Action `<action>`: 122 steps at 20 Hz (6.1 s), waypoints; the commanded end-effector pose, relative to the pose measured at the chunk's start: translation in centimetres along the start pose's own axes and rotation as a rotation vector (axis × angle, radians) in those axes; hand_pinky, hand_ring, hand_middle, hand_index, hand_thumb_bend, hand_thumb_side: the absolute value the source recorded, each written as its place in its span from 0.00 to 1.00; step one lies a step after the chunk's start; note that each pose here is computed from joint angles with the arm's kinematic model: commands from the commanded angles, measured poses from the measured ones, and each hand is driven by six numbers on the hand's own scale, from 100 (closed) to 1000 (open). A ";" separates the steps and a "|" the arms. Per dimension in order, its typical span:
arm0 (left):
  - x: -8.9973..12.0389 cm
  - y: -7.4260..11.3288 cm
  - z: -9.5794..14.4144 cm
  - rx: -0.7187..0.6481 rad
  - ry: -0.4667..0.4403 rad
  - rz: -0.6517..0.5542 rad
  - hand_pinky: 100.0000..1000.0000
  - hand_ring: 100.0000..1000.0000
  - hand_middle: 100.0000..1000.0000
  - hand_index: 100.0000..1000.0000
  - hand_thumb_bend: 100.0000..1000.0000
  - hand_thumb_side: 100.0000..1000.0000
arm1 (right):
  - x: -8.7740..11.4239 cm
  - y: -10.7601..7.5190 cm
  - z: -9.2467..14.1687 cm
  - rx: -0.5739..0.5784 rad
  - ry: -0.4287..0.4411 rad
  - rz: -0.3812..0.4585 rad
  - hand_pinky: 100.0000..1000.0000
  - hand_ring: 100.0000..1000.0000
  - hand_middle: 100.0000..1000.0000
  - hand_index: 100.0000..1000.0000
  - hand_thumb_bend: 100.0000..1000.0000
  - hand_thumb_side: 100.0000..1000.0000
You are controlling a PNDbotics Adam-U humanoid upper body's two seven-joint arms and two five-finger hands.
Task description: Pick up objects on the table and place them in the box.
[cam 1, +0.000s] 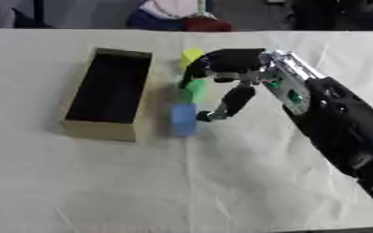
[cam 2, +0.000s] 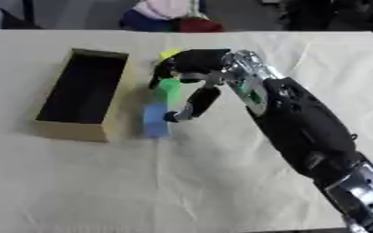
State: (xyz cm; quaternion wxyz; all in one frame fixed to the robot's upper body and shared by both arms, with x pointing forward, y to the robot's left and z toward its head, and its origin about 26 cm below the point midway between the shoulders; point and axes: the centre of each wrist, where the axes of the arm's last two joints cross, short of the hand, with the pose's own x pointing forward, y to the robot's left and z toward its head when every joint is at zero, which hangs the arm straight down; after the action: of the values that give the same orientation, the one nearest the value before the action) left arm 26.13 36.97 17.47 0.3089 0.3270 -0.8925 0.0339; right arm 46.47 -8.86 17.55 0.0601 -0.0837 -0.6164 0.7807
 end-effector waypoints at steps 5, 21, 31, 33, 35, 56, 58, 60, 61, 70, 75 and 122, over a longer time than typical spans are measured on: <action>0.6 0.2 -0.8 -0.014 -0.040 -0.008 0.71 0.57 0.71 0.80 0.00 0.74 | 0.2 -0.1 -0.6 0.065 0.012 0.004 0.88 0.83 0.73 0.85 0.29 0.55; 0.7 0.1 -0.9 -0.018 -0.041 -0.003 0.71 0.57 0.70 0.80 0.00 0.74 | 2.2 0.1 -1.4 -0.001 0.155 0.013 0.87 0.82 0.63 0.85 0.28 0.63; 0.7 0.1 -0.9 -0.020 -0.039 -0.003 0.71 0.57 0.70 0.80 0.00 0.75 | 2.5 -0.3 -1.4 -0.066 0.236 0.047 0.89 0.85 0.72 0.87 0.25 0.66; 0.7 0.1 -0.9 -0.022 -0.041 -0.003 0.71 0.57 0.69 0.80 0.00 0.74 | 2.5 -0.2 -1.4 -0.067 0.236 0.045 0.89 0.85 0.72 0.87 0.23 0.68; 0.7 0.0 -1.0 -0.022 -0.043 -0.002 0.71 0.57 0.69 0.80 0.00 0.74 | 2.5 0.1 -1.4 -0.052 0.232 0.036 0.89 0.86 0.72 0.87 0.22 0.70; 0.8 -0.1 -1.1 -0.017 -0.047 0.009 0.71 0.57 0.69 0.80 0.00 0.74 | 2.7 1.6 -1.2 0.029 0.297 -0.066 0.88 0.84 0.68 0.89 0.22 0.66; 0.8 -0.1 -1.1 -0.017 -0.047 0.009 0.71 0.57 0.69 0.80 0.00 0.74 | 2.8 1.8 -0.9 0.030 0.305 -0.081 0.88 0.84 0.68 0.89 0.21 0.63; 0.8 -0.1 -1.1 -0.017 -0.048 0.009 0.71 0.57 0.69 0.80 0.00 0.74 | 2.8 1.9 -0.7 0.040 0.306 -0.096 0.88 0.84 0.68 0.89 0.21 0.62; 0.8 -0.1 -1.1 -0.018 -0.048 0.010 0.71 0.57 0.69 0.80 0.00 0.74 | 2.8 1.9 -0.7 0.044 0.306 -0.104 0.88 0.84 0.68 0.89 0.20 0.62; 0.8 -0.2 -1.1 -0.019 -0.048 0.010 0.71 0.57 0.69 0.80 0.00 0.74 | 3.0 2.0 -0.7 0.065 0.295 -0.201 0.86 0.84 0.65 0.88 0.08 0.62; 0.8 -0.2 -1.1 -0.022 -0.049 0.011 0.71 0.57 0.69 0.79 0.00 0.74 | 3.3 1.6 -0.9 0.077 0.273 -0.224 0.84 0.83 0.62 0.83 0.04 0.63; 0.7 -0.1 -1.0 -0.031 -0.047 0.006 0.71 0.58 0.69 0.78 0.00 0.72 | 3.8 2.1 -1.0 0.031 0.309 -0.210 0.73 0.72 0.41 0.78 0.00 0.00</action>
State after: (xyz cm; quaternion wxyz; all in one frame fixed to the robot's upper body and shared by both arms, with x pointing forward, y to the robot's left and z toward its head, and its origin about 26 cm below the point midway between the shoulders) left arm 26.41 36.74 17.86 0.3064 0.3180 -0.8970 0.0215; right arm 42.87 -7.53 14.60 0.2335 -0.1410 -0.5928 0.7578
